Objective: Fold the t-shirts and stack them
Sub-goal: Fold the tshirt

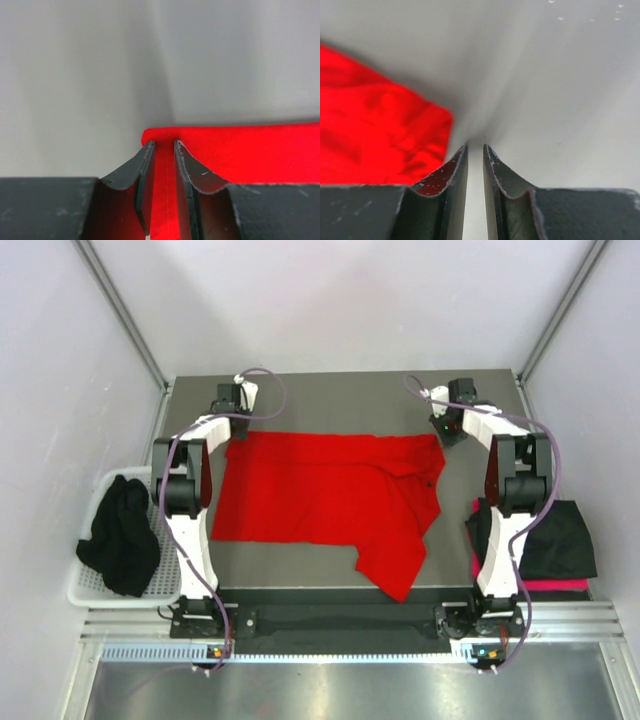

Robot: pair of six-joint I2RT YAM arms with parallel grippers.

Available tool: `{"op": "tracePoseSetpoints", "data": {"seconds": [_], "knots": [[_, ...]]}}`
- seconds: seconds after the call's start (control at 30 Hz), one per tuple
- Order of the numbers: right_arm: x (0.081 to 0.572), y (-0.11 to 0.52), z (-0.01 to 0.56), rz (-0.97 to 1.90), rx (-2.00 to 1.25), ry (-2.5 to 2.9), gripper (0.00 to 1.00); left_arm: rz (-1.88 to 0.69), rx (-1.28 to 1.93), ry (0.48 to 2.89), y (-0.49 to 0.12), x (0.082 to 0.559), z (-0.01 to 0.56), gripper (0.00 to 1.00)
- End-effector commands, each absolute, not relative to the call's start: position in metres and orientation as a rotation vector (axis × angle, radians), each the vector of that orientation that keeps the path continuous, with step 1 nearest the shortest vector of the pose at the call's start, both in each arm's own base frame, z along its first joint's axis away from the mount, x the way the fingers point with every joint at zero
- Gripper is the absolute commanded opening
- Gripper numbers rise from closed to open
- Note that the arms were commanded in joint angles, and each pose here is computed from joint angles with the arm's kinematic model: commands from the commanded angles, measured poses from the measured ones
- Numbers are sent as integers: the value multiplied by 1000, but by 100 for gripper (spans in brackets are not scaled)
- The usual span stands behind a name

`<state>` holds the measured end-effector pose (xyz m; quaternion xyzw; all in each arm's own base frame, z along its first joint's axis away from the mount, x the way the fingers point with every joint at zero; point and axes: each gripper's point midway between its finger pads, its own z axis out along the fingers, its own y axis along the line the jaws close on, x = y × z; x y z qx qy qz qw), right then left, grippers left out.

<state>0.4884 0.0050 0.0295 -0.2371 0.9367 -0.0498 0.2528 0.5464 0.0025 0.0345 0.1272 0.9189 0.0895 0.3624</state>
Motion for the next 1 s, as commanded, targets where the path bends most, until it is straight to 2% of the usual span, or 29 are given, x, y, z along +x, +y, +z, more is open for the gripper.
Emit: {"op": "tracePoseSetpoints", "data": {"seconds": [0.0, 0.13, 0.23, 0.53, 0.73, 0.97], "knots": [[492, -17, 20, -192, -573, 2595, 19, 278, 263, 2441, 25, 540, 13, 27], [494, -12, 21, -145, -574, 2593, 19, 250, 248, 2459, 21, 540, 12, 26], [497, 0, 46, -70, -561, 2522, 20, 186, 230, 2443, 13, 536, 21, 26], [498, 35, 120, 147, -535, 2343, 27, 21, 223, 2296, -16, 536, 91, 27], [493, 43, 130, 202, -515, 2344, 28, 4, 233, 2273, -23, 533, 104, 28], [491, 62, 113, 372, -513, 2415, 30, 14, 236, 2281, -23, 530, 100, 29]]}}
